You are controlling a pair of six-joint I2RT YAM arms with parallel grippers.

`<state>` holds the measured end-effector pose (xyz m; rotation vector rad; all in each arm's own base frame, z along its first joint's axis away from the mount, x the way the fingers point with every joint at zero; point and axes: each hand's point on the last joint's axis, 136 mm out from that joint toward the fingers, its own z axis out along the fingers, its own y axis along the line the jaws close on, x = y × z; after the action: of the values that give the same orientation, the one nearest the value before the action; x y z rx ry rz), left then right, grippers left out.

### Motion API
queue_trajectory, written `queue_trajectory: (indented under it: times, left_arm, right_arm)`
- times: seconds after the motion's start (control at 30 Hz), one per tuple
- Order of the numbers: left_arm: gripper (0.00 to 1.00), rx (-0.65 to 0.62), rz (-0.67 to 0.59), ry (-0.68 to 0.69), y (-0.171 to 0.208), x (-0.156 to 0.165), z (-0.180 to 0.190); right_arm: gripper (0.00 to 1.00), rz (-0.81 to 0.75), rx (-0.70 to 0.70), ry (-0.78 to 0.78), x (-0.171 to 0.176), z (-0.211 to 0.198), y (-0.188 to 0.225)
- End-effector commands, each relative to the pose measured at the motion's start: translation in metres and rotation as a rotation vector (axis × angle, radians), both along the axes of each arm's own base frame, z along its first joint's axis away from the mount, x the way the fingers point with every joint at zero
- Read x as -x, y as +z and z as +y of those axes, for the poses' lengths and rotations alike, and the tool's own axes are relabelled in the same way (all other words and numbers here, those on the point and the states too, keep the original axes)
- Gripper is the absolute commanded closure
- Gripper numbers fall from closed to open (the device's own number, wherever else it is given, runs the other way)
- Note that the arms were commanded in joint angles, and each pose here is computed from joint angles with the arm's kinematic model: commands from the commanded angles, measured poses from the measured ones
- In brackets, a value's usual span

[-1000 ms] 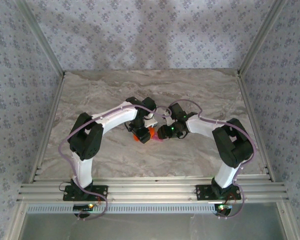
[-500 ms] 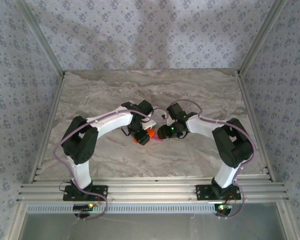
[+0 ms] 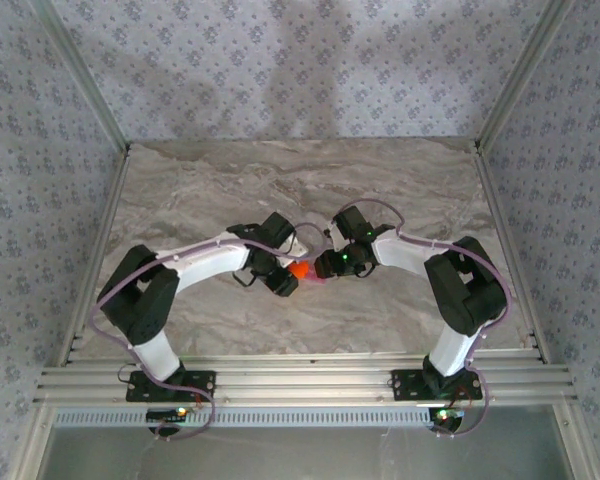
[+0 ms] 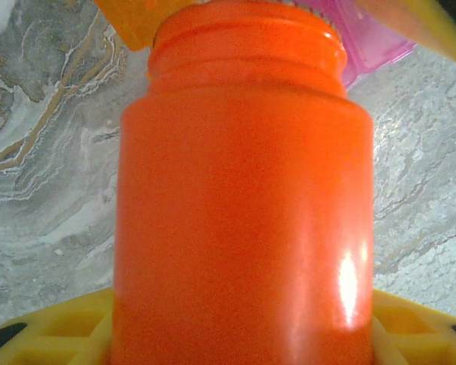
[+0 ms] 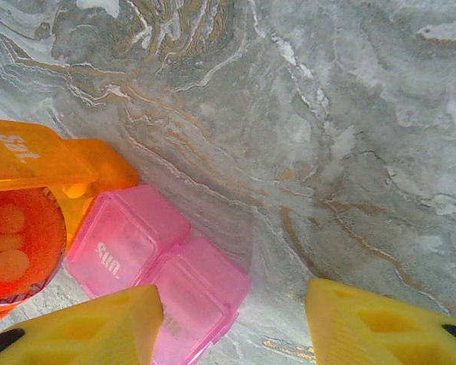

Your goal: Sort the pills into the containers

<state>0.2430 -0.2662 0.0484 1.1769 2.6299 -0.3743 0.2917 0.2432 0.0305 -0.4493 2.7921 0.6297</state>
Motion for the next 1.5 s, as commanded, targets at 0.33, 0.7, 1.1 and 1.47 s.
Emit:
queue_trajectory:
  times: [0.33,0.7,1.1,1.47]
  left_arm:
    - [1.00,0.237,-0.191,-0.029,0.013,-0.002,-0.018]
    - [1.00,0.380,-0.406,0.017,0.058,-0.020,-0.022]
    - [1.00,0.490,-0.637,0.068,0.117,-0.058,-0.031]
    - [1.00,0.626,-0.785,0.125,0.156,-0.108,-0.054]
  right_arm:
    - [0.45,0.077,0.099,-0.009,0.014,-0.016,-0.028]
    - [0.45,0.063,0.100,-0.025,0.012,-0.020,-0.022]
    - [0.44,-0.017,0.045,-0.095,-0.006,-0.025,0.027]
    - [0.41,-0.131,0.084,-0.312,-0.053,-0.084,0.076]
